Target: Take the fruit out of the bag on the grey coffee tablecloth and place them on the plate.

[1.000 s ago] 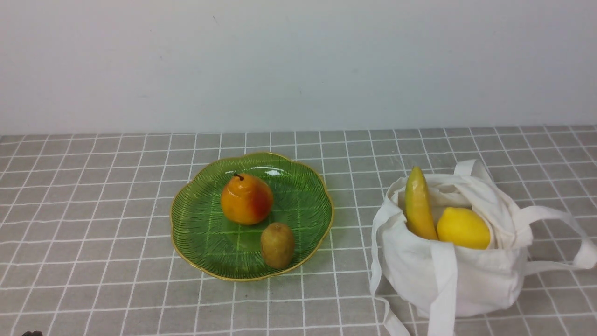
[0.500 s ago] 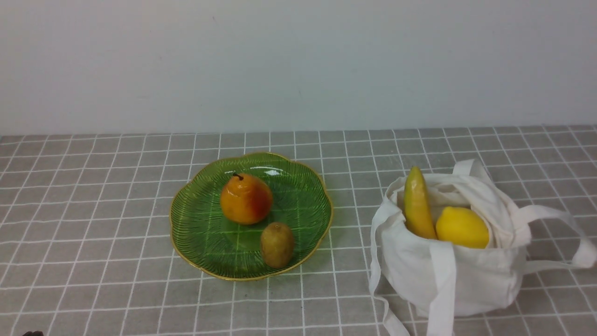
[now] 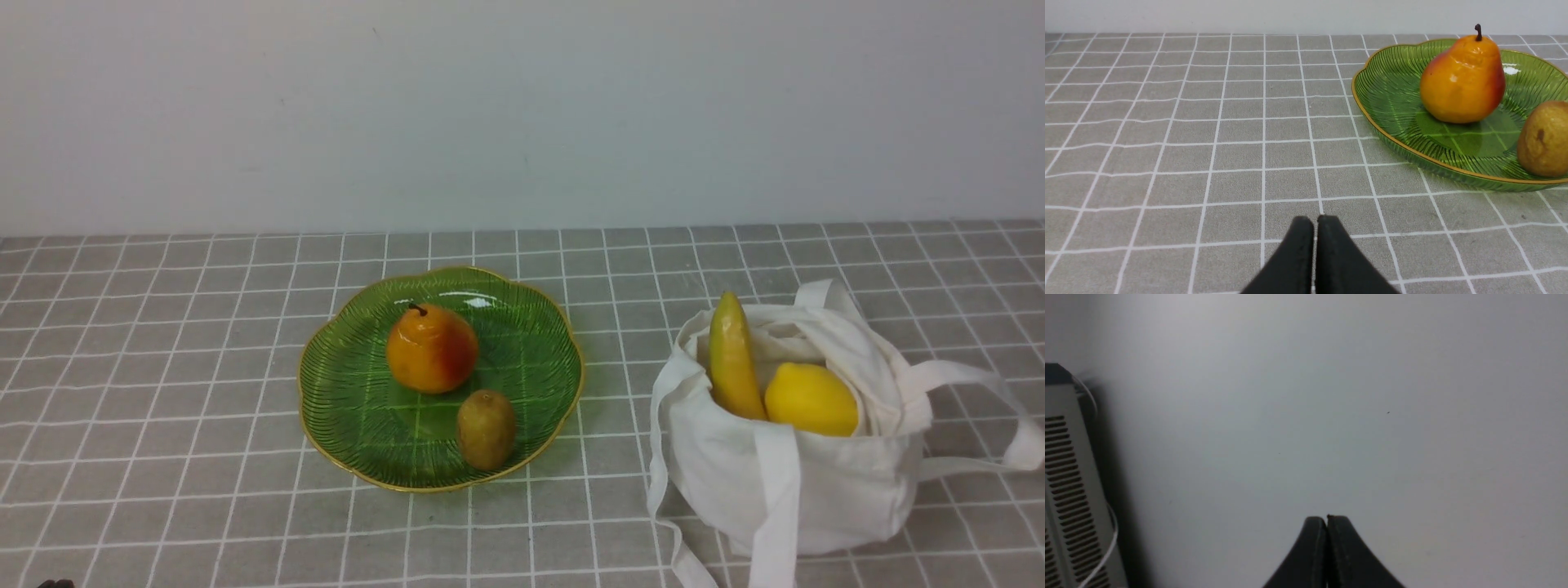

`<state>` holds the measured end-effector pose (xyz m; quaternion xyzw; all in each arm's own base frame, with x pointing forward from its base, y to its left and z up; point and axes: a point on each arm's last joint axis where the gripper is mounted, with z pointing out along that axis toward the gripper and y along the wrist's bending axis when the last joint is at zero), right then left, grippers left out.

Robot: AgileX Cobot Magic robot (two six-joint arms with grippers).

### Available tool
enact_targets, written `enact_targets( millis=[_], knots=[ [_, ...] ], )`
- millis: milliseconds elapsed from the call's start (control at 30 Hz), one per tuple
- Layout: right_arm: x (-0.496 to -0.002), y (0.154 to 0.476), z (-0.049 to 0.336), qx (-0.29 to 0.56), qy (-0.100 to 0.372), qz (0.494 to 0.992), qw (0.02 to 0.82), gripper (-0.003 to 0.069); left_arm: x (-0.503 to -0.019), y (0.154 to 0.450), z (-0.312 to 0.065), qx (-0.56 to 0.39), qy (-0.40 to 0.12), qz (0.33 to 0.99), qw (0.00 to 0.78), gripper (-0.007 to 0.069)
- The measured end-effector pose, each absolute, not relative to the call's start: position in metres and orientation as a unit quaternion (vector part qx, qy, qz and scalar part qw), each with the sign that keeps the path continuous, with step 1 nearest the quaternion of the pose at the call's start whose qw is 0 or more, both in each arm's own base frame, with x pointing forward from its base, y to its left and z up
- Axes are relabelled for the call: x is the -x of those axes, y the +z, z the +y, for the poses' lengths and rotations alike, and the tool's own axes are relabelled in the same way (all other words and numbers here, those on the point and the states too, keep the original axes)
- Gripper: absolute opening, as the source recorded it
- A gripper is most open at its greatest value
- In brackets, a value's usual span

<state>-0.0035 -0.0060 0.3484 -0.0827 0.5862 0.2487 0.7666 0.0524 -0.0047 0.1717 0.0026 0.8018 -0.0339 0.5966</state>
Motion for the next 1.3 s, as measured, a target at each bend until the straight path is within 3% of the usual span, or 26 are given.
enact_targets(
  millis=[233, 400, 567, 833, 1067, 1300],
  knots=[
    [-0.002, 0.343, -0.008, 0.122, 0.153, 0.585, 0.787, -0.0013, -0.052, 0.172, -0.005, -0.003, -0.034, 0.802, 0.597, -0.0008],
    [-0.014, 0.322, -0.002, 0.135, 0.14, 0.61, 0.768, -0.0013, -0.052, 0.172, -0.005, -0.003, -0.034, 0.802, 0.597, -0.0008],
    [-0.031, 0.282, 0.005, 0.109, 0.105, 0.664, 0.732, -0.0013, -0.052, 0.172, -0.005, -0.003, -0.034, 0.802, 0.597, -0.0008],
    [-0.055, 0.185, 0.001, 0.001, 0.028, 0.759, 0.651, -0.0013, -0.052, 0.172, -0.005, -0.003, -0.034, 0.802, 0.597, -0.0008],
    [-0.055, 0.182, -0.002, 0.0, -0.001, 0.766, 0.642, -0.0013, -0.052, 0.172, -0.005, -0.003, -0.034, 0.802, 0.597, -0.0008],
    [-0.055, 0.182, -0.002, -0.013, 0.005, 0.767, 0.642, -0.0013, -0.052, 0.172, -0.005, -0.003, -0.034, 0.802, 0.597, -0.0008]
  ],
)
